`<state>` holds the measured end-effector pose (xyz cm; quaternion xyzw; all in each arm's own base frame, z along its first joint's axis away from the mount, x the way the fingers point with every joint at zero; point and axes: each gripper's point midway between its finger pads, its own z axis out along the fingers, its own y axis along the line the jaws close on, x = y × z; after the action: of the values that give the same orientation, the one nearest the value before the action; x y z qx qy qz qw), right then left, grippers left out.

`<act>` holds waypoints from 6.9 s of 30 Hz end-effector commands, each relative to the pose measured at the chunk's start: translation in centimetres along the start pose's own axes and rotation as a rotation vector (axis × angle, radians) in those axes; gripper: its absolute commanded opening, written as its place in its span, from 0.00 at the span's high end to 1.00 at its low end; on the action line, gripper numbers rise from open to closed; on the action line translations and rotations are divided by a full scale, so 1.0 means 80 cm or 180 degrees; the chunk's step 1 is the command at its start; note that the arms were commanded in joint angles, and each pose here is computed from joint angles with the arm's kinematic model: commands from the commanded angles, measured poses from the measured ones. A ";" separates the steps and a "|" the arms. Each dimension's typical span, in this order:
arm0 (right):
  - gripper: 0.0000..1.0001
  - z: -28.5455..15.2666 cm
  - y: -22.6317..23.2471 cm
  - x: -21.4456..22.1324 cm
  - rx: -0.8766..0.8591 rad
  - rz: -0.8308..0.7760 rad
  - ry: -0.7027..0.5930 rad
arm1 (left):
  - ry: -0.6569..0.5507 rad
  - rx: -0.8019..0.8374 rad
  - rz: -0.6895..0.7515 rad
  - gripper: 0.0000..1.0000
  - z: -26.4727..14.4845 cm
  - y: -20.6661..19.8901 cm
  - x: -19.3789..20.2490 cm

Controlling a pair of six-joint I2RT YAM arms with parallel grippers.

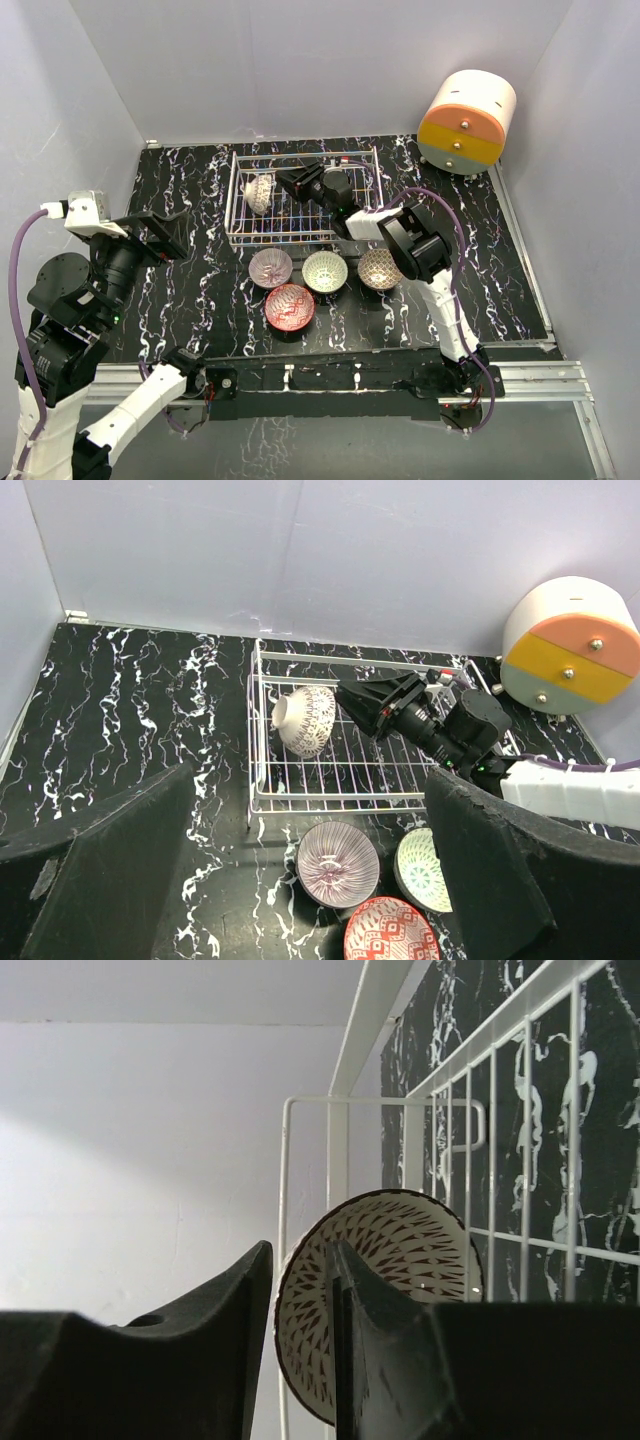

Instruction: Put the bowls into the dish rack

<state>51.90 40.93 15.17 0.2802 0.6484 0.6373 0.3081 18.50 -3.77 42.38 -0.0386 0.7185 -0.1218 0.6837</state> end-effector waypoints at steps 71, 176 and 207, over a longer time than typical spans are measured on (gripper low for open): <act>0.08 -0.087 0.049 -0.003 0.2110 -0.4337 0.0781 | 0.0022 -0.0156 0.0120 0.03 0.016 0.010 0.018; 0.60 0.053 0.066 0.038 0.1071 -0.4184 0.0320 | -0.0147 -0.0392 0.0090 0.03 -0.025 0.041 0.003; 0.23 0.070 0.046 0.030 0.1070 -0.4163 0.0091 | -0.0161 -0.0464 0.0088 0.03 -0.033 0.050 0.004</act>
<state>53.46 45.60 14.30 -0.1504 0.8145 0.1859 0.5285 16.82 -0.28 40.77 -0.0777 0.7141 -0.0656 0.6926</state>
